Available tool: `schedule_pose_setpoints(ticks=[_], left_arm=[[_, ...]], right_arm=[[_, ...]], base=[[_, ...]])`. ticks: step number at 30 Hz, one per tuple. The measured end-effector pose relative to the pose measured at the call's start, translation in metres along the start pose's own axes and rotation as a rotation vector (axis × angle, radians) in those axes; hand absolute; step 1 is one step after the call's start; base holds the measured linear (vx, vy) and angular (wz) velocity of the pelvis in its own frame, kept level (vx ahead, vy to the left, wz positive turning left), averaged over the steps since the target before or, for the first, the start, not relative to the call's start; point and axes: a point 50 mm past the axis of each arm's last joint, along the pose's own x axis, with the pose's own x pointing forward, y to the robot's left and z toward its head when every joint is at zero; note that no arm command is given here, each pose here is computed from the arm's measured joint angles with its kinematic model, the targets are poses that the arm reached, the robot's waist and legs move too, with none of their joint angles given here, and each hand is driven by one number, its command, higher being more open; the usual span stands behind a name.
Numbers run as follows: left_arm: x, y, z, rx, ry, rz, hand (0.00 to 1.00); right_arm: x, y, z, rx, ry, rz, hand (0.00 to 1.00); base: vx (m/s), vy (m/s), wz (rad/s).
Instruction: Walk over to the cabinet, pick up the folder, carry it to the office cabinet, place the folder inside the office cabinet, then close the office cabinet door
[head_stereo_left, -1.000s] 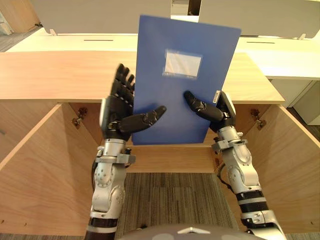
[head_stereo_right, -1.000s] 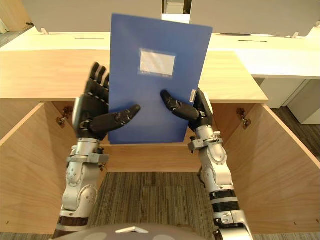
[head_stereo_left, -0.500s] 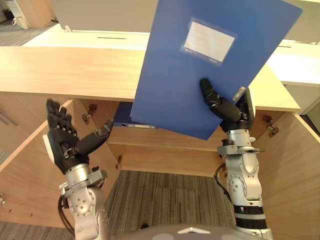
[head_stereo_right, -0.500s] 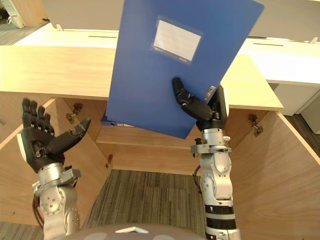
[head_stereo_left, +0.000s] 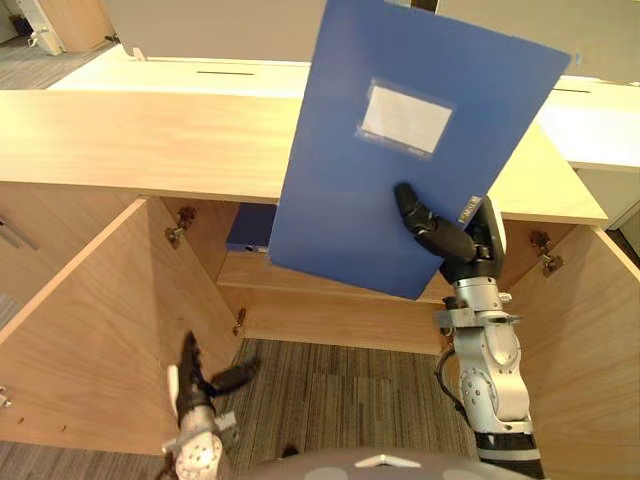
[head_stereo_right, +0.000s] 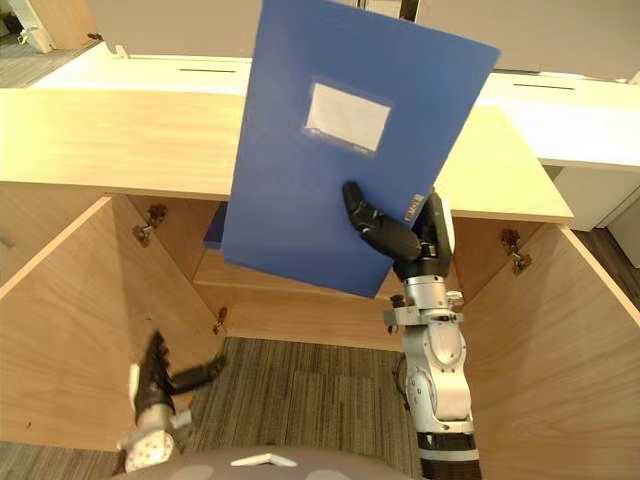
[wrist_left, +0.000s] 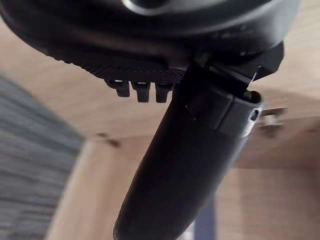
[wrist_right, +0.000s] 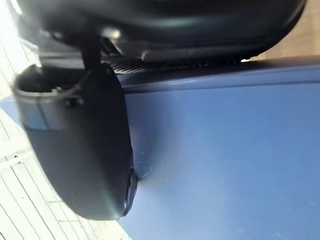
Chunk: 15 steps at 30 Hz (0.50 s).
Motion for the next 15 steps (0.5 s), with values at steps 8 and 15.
schedule_pose_setpoints(ticks=[8, 15], left_arm=[[0.005, 0.020, -0.057, -0.026, 0.321, 0.051, 1.00], [-0.003, 0.037, -0.079, 0.035, 0.437, 0.057, 1.00]], right_arm=[[-0.013, 0.011, -0.024, -0.035, 0.144, 0.115, 0.00], [-0.022, 0.019, -0.039, -0.236, 0.253, 0.279, 0.00]], base=[[0.00, -0.003, -0.02], [0.00, -0.003, -0.03]])
